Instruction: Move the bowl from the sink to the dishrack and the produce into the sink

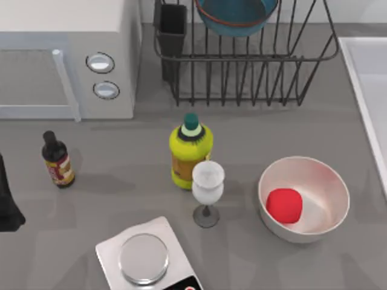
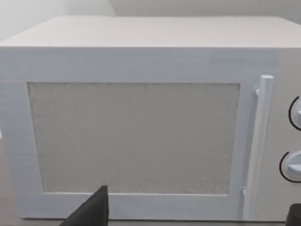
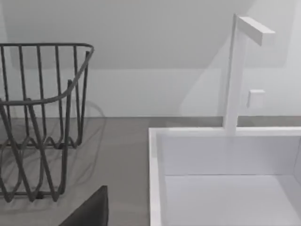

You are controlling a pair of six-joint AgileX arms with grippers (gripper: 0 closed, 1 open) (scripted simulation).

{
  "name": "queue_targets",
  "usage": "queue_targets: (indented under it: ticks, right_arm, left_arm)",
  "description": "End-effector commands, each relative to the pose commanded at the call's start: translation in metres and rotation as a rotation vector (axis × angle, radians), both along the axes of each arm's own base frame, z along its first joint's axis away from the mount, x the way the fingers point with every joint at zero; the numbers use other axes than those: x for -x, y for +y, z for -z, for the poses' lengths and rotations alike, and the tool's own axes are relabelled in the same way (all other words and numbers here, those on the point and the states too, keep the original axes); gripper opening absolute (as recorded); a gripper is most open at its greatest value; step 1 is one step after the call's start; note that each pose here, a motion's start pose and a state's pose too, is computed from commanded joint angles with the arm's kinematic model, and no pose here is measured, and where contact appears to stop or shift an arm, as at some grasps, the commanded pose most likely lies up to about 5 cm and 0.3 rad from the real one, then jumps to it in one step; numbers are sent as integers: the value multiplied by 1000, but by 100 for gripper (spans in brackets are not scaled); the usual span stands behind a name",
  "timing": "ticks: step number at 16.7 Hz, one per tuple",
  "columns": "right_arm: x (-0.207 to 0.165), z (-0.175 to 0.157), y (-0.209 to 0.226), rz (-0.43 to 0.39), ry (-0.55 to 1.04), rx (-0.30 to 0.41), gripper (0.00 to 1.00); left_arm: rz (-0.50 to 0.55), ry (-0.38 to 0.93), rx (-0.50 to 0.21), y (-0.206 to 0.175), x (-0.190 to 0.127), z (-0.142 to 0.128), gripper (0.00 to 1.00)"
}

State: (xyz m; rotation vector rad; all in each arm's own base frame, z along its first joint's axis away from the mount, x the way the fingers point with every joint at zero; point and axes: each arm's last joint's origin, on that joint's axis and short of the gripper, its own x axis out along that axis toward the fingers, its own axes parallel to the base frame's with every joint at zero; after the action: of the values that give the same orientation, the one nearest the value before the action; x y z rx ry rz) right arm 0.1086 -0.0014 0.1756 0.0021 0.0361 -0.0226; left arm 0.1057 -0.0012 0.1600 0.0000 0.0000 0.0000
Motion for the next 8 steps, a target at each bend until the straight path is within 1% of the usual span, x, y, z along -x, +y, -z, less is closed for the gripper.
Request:
queue_targets:
  ticks: [3, 8]
  right_arm:
    - [3, 14, 0, -20, -31, 2, 100]
    - [3, 16, 0, -23, -36, 2, 100]
  left_arm:
    - [0, 0, 0, 0, 0, 0, 100]
    - [0, 0, 0, 0, 0, 0, 100]
